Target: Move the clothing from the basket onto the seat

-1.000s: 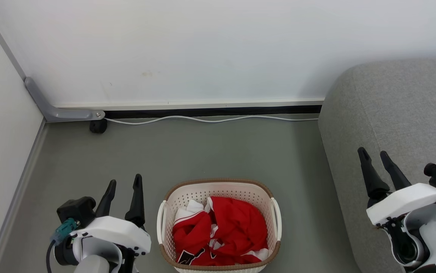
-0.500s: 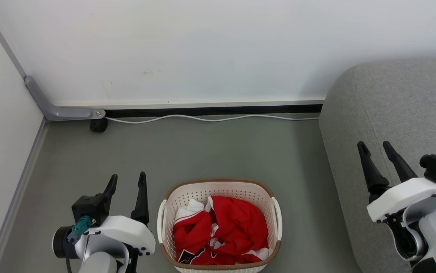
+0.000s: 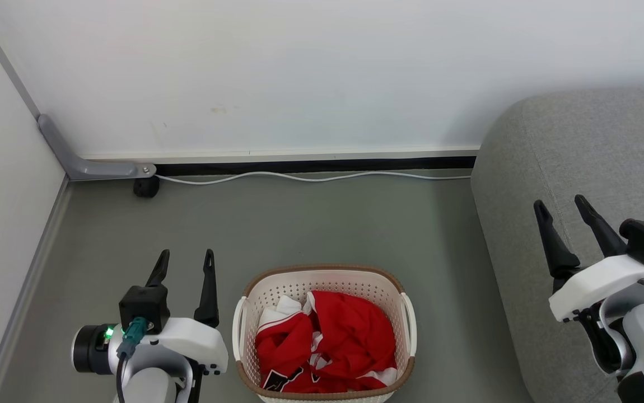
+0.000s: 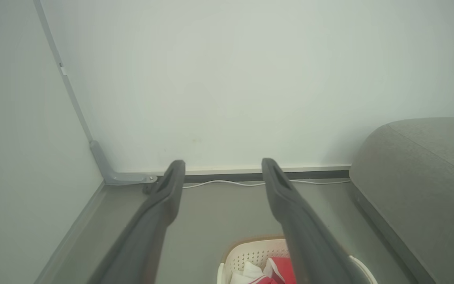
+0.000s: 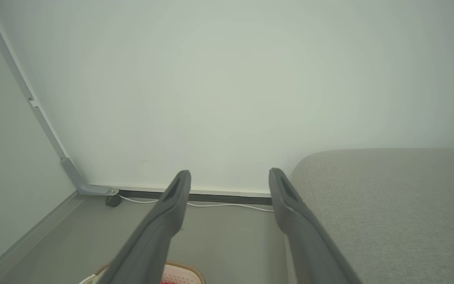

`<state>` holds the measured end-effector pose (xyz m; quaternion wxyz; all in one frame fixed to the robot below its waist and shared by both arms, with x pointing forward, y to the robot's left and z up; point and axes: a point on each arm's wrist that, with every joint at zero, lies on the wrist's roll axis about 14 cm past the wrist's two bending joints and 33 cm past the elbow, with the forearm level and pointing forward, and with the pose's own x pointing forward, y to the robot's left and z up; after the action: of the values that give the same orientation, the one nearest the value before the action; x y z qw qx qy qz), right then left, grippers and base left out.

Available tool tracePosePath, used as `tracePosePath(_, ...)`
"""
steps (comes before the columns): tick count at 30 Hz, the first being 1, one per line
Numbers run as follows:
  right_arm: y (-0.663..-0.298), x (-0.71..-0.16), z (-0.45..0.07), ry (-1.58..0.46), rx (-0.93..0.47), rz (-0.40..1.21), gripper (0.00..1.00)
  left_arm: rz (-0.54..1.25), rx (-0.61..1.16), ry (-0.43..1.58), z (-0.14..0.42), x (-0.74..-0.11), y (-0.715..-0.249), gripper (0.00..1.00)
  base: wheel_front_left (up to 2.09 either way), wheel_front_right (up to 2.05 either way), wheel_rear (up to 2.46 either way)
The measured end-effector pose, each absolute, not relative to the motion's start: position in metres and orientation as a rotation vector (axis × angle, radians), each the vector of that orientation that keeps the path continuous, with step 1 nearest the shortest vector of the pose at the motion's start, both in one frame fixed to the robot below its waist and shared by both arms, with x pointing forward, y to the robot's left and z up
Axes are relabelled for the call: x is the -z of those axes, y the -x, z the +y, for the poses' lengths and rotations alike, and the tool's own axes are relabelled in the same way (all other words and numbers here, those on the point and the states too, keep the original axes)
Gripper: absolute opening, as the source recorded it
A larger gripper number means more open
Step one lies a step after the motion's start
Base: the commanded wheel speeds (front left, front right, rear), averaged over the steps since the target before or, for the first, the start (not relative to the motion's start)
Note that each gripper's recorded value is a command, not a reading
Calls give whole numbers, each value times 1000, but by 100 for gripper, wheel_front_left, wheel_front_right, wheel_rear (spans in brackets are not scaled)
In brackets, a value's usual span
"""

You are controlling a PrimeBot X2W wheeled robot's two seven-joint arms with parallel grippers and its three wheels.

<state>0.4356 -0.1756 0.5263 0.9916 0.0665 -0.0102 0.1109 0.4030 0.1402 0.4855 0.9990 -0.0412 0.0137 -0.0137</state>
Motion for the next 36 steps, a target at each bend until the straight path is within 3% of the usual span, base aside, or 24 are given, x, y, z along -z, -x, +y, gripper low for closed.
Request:
tracePosePath(25, -444, -531, -189, -112, -186, -48, 100, 56, 23, 64, 137, -474, -406, 100, 0, 0, 0)
tracePosePath(36, -467, -520, -211, -133, -151, -46, 100, 104, 45, 86, 109, -455, -426, 100, 0, 0, 0)
